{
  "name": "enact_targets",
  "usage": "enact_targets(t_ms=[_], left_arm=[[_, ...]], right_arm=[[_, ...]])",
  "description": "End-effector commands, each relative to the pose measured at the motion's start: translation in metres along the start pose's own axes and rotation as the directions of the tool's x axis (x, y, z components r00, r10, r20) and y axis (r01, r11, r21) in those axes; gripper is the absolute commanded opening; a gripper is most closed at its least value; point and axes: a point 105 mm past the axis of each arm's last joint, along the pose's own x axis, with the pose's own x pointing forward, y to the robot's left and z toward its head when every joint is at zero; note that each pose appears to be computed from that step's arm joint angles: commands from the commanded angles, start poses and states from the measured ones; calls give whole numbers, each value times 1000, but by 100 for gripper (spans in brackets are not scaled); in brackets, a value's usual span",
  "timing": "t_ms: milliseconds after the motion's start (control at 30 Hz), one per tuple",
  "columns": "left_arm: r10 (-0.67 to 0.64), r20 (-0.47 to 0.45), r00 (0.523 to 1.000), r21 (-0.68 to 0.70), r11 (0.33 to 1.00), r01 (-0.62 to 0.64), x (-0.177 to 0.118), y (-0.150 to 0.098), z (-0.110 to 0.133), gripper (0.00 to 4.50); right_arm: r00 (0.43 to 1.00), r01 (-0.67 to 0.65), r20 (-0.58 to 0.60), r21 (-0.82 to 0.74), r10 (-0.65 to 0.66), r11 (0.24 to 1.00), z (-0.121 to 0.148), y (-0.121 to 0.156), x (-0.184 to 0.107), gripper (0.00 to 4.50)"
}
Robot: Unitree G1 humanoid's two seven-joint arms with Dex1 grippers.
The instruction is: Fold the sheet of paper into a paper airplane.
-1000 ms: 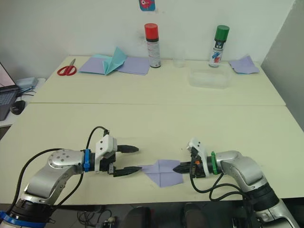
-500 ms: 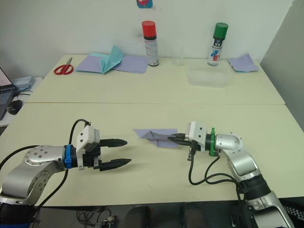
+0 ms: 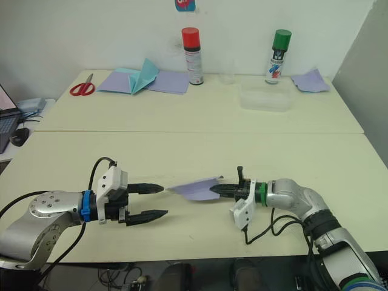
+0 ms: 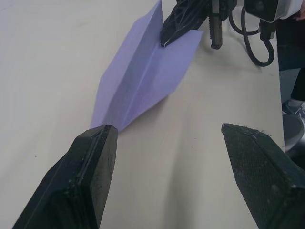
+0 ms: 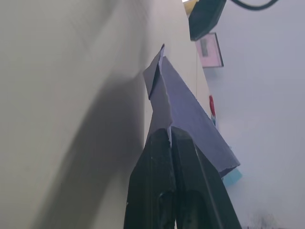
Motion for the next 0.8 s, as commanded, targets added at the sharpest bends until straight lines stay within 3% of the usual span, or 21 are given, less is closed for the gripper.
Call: enact_targets(t_ms=[33,133,333,500,567,667,800], left_arm=[[-37,-4,999,33,999,37,1,-8,5,387],[-39,-2,999,33,999,39,3,-9,4,391],[-46,-9,999,35,998,46,4,-9,0,391],[-57,-26,998,44,997,58,2,-9,-4,391],[-58,-28,998,45,997,60,2,-8,-4,391],[-58,-31,998,49,997,59,2,-7,-4,391],[-53,-26,998,53,997,55,3,-7,-1,391]], right_arm=[[999,-41,8,12,41,999,0,10,-7,0],[999,-51,5,48,51,998,-2,13,-10,63],[997,-79,10,87,78,993,1,16,-20,275],[994,-104,24,88,102,991,8,14,-49,445],[996,-82,31,83,79,993,11,6,-56,445],[998,54,17,244,-60,968,12,-28,-51,445],[987,69,79,574,-139,816,23,-55,-35,364]])
